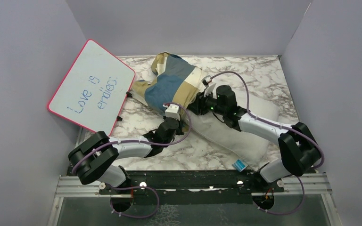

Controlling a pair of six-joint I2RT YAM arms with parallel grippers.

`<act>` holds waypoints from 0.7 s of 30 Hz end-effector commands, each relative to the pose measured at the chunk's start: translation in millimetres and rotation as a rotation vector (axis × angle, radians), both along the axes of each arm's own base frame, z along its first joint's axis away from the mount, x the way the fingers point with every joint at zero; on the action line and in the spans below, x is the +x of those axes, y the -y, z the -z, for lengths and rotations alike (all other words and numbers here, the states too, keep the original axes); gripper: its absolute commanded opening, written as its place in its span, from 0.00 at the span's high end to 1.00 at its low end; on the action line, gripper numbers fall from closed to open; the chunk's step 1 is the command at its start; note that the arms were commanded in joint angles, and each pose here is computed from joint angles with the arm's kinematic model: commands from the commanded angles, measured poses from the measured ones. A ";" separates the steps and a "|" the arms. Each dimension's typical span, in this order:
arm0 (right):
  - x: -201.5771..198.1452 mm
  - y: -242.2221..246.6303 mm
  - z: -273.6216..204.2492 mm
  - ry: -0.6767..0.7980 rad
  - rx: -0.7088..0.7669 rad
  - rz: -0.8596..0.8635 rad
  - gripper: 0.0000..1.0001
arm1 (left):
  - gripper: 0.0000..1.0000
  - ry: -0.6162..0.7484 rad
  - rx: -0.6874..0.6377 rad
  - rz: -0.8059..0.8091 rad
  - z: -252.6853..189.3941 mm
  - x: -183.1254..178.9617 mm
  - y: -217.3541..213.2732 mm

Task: Put the pillow into the pillowcase
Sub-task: Stuff the pillow into the pillowcase.

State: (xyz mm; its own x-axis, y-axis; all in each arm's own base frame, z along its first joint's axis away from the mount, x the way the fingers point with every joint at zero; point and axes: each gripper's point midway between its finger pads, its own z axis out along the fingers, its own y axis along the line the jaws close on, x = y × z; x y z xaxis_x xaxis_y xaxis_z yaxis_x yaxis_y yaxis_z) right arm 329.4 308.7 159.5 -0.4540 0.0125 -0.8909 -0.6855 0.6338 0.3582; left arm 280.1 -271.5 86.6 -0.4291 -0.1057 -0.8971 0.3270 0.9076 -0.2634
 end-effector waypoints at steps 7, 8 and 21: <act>-17.0 35.4 -45.0 -0.103 -0.215 0.036 0.56 | 1.00 -0.027 -0.021 0.085 -2.2 -10.7 19.3; -21.4 34.7 -48.9 -0.106 -0.209 0.018 0.54 | 1.00 -0.025 -0.019 0.085 -2.8 -10.0 19.8; -11.9 -2.2 -7.2 -0.129 0.005 -0.027 1.00 | 1.00 0.013 -0.062 0.147 -54.6 -12.6 31.1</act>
